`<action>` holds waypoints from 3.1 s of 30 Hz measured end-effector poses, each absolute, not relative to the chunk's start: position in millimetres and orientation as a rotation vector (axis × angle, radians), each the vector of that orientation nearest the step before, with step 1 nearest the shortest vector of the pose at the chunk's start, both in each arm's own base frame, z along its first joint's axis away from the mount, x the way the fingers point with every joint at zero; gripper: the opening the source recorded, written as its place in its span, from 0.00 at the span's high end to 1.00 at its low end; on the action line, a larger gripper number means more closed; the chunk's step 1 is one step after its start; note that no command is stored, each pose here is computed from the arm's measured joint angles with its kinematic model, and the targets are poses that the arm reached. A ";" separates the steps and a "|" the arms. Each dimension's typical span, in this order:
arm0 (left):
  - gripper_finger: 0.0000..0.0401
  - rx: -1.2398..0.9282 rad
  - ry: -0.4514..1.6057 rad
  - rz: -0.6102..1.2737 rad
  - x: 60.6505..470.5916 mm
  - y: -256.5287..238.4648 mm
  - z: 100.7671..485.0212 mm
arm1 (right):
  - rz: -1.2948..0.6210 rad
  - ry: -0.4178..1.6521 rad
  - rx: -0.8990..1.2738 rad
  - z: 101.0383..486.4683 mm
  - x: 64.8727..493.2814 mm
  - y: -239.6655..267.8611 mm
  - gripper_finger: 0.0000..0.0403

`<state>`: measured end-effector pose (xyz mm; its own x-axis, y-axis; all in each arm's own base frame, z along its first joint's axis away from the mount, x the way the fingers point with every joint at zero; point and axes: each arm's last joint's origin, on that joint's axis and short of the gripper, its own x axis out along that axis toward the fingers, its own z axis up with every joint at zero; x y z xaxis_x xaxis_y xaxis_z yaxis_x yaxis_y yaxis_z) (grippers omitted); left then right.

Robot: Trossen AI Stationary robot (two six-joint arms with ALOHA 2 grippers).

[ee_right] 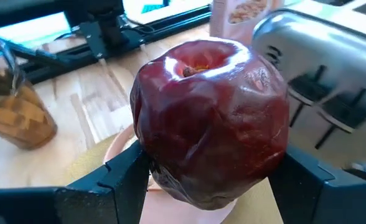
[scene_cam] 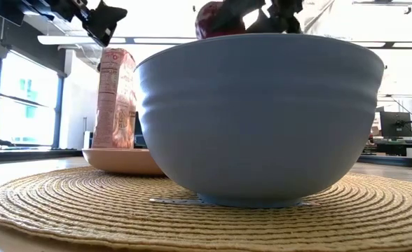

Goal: Arrange a breakfast setting

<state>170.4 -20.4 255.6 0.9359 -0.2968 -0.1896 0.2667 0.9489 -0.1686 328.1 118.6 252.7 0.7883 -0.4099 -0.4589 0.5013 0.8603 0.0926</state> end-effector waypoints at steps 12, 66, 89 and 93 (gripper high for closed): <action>0.34 -0.166 0.219 -0.287 170.4 -20.4 255.6 | -0.414 0.357 0.242 215.3 329.3 92.2 0.39; 0.34 -0.166 0.222 -0.286 170.4 -20.4 255.2 | -0.290 0.535 0.256 121.2 350.9 78.4 0.39; 0.34 -0.166 0.222 -0.286 170.4 -20.4 255.2 | -0.298 0.549 0.303 120.2 350.2 77.3 0.19; 0.34 -0.166 0.222 -0.286 170.4 -20.4 255.2 | -0.301 0.546 0.320 122.1 349.4 77.9 0.19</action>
